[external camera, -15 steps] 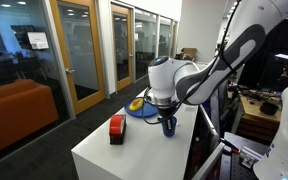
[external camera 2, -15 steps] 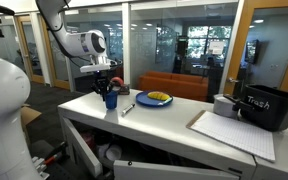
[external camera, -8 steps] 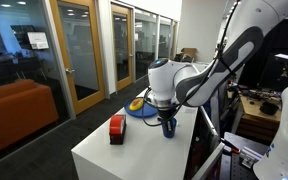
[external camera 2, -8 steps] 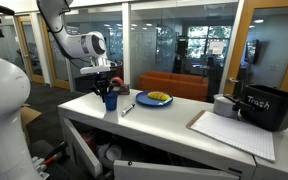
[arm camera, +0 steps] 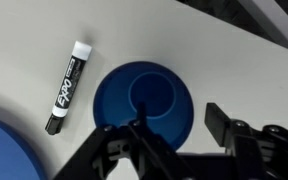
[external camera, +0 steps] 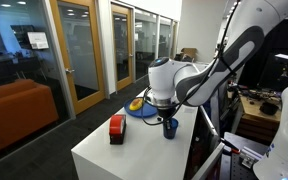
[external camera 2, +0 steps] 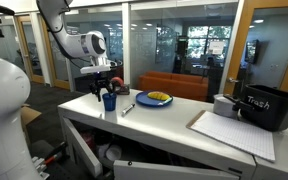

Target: Move the cup to the left

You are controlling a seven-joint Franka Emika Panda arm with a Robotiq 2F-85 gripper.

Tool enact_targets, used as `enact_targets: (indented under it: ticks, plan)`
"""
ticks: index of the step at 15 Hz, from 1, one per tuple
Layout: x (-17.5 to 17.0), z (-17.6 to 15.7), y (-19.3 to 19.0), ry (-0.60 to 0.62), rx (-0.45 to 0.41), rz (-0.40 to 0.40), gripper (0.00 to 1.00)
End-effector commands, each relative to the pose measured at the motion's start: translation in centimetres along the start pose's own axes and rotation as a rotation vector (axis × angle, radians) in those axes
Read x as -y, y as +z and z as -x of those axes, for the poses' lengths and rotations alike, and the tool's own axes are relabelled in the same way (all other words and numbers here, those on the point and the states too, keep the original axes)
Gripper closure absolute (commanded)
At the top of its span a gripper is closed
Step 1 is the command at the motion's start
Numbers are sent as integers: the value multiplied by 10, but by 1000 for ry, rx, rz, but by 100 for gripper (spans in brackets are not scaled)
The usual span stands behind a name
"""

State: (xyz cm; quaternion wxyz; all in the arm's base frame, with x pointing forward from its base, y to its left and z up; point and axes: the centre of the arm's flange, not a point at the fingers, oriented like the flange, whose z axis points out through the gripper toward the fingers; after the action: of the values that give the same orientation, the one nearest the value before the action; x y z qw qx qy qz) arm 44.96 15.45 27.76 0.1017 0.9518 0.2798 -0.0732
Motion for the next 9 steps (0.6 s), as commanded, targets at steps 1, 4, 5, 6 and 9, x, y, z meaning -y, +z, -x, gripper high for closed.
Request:
enact_targets:
  ticks: [1,4,5,6,9]
  plan:
    - [-1,2,-14,3,-27,27,6]
    - [-4,0,-37,26,-54,37,0]
    - [-5,-1,-46,33,-70,40,0]
    - [-6,-1,-59,45,-88,42,0]
    - [-16,0,-97,123,-150,38,0]
